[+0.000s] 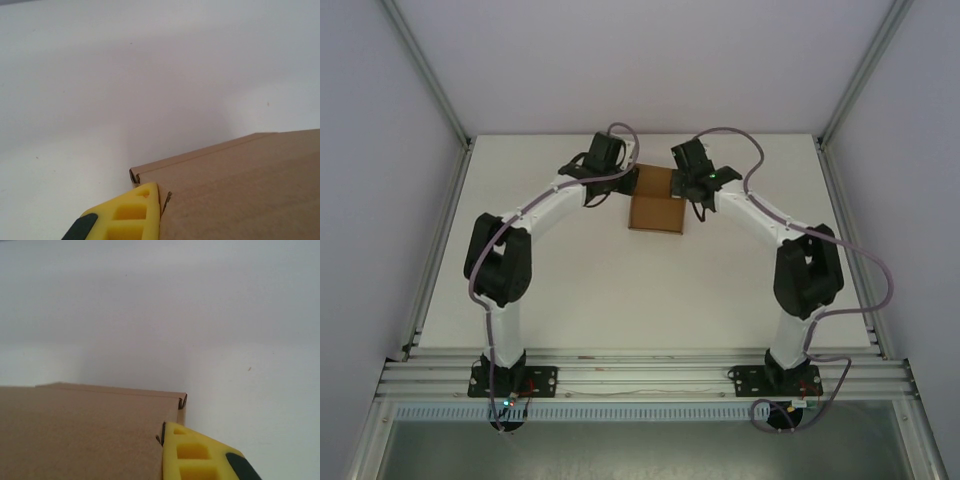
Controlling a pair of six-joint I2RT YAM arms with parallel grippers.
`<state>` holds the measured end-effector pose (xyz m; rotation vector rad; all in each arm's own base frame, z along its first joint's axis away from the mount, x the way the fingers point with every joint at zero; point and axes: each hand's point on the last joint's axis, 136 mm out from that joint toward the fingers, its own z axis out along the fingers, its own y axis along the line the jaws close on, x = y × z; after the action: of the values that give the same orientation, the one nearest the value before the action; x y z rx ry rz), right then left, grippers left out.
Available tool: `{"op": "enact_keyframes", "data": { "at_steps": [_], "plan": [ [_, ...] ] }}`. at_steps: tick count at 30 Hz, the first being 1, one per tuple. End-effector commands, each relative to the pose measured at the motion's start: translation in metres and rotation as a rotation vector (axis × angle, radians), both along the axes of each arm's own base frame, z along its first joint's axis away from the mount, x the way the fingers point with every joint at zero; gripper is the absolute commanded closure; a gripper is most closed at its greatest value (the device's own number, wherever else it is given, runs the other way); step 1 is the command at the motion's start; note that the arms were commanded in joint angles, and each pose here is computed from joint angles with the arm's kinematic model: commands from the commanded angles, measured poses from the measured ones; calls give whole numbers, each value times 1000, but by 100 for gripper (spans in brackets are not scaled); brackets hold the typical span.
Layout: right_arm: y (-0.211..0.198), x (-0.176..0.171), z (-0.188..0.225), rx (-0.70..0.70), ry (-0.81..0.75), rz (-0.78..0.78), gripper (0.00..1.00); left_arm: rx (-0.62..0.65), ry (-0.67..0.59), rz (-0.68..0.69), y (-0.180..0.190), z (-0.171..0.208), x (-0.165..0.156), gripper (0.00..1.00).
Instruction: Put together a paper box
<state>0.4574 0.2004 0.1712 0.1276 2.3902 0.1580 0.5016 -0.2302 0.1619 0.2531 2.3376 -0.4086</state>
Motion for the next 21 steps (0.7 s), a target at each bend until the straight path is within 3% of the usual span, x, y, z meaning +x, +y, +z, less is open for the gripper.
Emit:
{"op": "enact_keyframes", "data": {
  "at_steps": [1,7,11,16,21],
  "plan": [
    [7,16,-4,66,-48,-116,96,-140,-14,187,-5,13,24,100],
    [17,26,-23,83,-28,-141,97,-188,15,230,-19,1,36,100],
    [19,26,-27,50,-38,-155,97,-102,-15,219,-26,-9,37,100],
    [15,19,-36,13,-68,-160,97,57,-16,175,-26,-36,18,100],
    [8,4,-44,-31,-119,-165,97,40,14,173,-22,-56,-7,100]
  ]
}}
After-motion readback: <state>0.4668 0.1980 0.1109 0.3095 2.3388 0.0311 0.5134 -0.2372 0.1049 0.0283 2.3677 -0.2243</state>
